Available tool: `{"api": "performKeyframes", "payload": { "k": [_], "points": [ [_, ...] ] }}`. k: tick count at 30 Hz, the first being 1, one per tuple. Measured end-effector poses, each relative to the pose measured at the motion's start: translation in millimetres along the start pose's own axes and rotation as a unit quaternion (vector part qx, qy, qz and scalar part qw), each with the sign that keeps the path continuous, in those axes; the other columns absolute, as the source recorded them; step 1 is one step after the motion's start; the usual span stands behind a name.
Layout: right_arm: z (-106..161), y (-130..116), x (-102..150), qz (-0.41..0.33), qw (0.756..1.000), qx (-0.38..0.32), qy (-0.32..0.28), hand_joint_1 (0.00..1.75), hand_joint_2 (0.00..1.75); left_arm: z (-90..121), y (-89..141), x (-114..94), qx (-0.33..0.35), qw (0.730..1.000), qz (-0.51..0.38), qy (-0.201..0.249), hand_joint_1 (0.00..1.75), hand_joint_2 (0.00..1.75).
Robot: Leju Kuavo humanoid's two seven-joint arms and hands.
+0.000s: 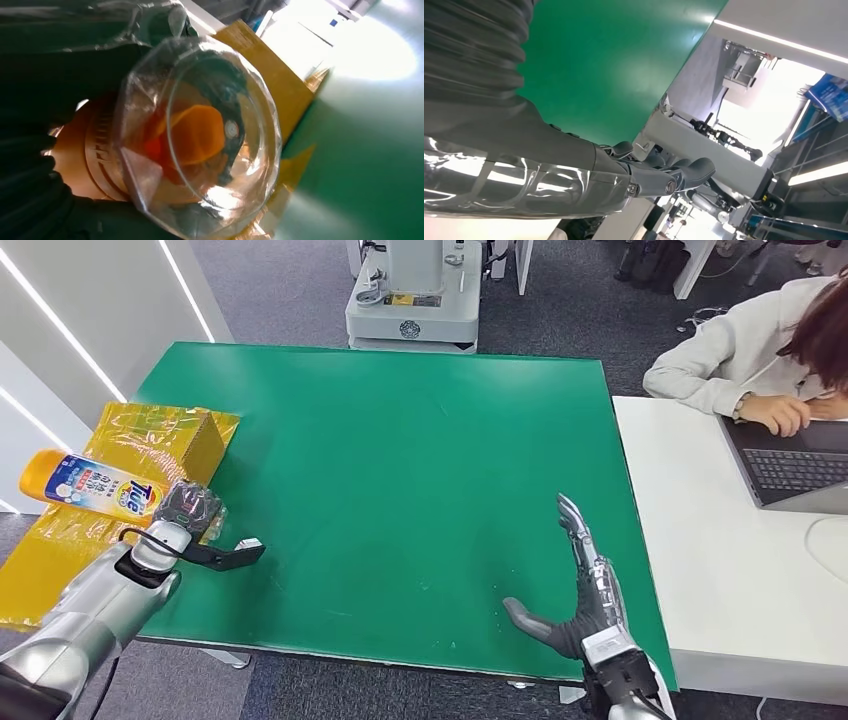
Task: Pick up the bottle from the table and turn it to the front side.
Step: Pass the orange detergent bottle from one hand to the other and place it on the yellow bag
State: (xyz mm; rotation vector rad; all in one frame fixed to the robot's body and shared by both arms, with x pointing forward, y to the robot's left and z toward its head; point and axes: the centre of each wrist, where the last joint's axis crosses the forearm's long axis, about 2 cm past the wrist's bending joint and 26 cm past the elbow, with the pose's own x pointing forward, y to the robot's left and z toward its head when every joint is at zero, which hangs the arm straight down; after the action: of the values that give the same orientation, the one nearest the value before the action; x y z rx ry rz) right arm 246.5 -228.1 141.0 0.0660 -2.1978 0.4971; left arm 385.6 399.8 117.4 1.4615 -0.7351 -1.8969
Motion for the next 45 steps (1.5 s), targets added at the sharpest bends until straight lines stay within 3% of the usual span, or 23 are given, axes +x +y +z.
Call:
{"api": "performKeyframes", "payload": {
  "k": [4,8,16,17,20,21,29,34,36,40,43,45],
  "points": [
    [-4,1,3,-0.003,1.000,0.010,-0.006,0.00,1.75,0,-1,1,-0.003,0.994,0.074,-0.084,1.75,1.75],
    [-11,1,5,-0.006,1.000,0.019,-0.014,0.00,1.75,-2,2,3,-0.001,0.982,0.135,-0.129,1.75,1.75],
    [-21,-1,6,-0.002,0.999,0.019,-0.027,0.00,1.75,-10,8,1,-0.022,0.957,0.244,-0.156,1.75,1.75],
    [-22,-1,6,-0.002,0.999,0.019,-0.027,0.00,1.75,-11,8,-1,-0.027,0.956,0.249,-0.155,1.38,1.75],
    [-23,-2,7,-0.001,0.999,0.019,-0.029,0.00,1.75,-13,9,-4,-0.036,0.953,0.259,-0.152,0.07,1.75],
    [-23,-2,7,-0.001,0.999,0.019,-0.029,0.00,1.75,-14,9,-5,-0.039,0.953,0.262,-0.150,0.00,1.75],
    [-33,-1,7,-0.004,0.999,0.025,-0.029,0.00,1.75,-16,9,-6,-0.018,0.953,0.277,-0.117,0.00,1.75],
    [-41,4,10,-0.011,0.999,0.028,-0.027,0.00,1.75,-7,1,17,0.063,0.927,0.352,-0.114,0.00,1.75],
    [-43,7,10,-0.014,0.999,0.027,-0.026,0.00,1.75,-2,0,31,0.115,0.906,0.393,-0.111,0.00,1.75],
    [-40,10,8,-0.019,0.999,0.020,-0.020,0.00,1.75,8,10,57,0.254,0.830,0.490,-0.085,0.00,1.75],
    [-37,12,6,-0.025,0.999,0.014,-0.016,0.00,1.75,14,18,70,0.302,0.788,0.531,-0.076,0.00,1.75],
    [-35,13,4,-0.033,0.999,0.005,-0.014,0.00,1.75,18,25,79,0.341,0.745,0.568,-0.072,0.00,1.75]
  ]
}}
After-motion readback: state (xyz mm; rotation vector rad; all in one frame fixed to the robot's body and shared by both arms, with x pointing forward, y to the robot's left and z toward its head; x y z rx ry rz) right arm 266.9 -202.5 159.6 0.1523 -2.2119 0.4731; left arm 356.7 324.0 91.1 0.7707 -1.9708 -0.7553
